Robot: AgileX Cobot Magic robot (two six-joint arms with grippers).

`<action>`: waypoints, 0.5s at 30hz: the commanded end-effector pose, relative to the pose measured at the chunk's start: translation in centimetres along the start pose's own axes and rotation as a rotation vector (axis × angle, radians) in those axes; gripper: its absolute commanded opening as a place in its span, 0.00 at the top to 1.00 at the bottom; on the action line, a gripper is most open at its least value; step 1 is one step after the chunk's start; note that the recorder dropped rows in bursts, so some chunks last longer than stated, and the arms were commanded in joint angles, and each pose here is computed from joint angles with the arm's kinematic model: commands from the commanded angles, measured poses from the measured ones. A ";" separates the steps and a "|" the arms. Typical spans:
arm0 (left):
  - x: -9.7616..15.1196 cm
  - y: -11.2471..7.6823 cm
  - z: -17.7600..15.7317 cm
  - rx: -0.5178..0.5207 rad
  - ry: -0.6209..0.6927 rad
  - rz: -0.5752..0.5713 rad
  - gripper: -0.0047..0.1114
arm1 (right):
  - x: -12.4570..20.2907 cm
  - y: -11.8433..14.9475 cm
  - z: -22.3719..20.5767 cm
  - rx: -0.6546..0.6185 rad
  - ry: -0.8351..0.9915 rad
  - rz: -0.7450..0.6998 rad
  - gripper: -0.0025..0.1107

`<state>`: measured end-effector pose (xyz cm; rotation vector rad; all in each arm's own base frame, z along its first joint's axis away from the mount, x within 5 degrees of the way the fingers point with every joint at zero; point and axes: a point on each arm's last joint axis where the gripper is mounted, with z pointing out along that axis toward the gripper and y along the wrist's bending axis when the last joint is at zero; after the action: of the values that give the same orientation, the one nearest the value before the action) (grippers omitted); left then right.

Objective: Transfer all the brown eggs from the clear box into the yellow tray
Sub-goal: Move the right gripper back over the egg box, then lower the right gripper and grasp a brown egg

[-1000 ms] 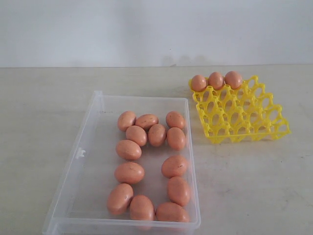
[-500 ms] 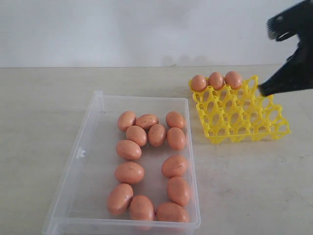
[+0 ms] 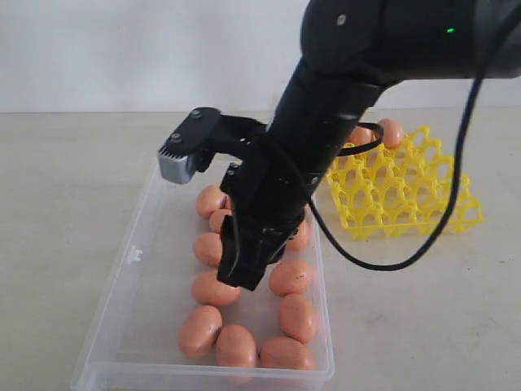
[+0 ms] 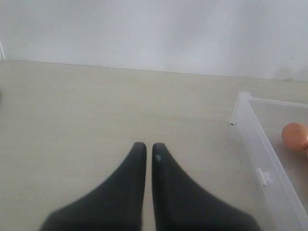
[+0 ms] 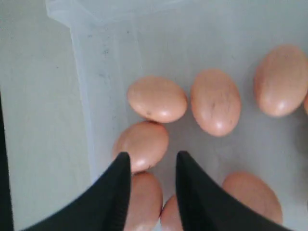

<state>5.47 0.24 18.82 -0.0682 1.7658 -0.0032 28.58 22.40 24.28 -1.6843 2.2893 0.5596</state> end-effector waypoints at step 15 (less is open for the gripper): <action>0.0 0.0 0.0 -0.002 -0.006 -0.001 0.92 | -1.0 -4.5 10.7 0.158 0.059 -0.138 0.59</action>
<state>5.47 0.24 18.82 -0.0682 1.7658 -0.0032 32.53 26.72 15.27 -1.7842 2.1713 0.3099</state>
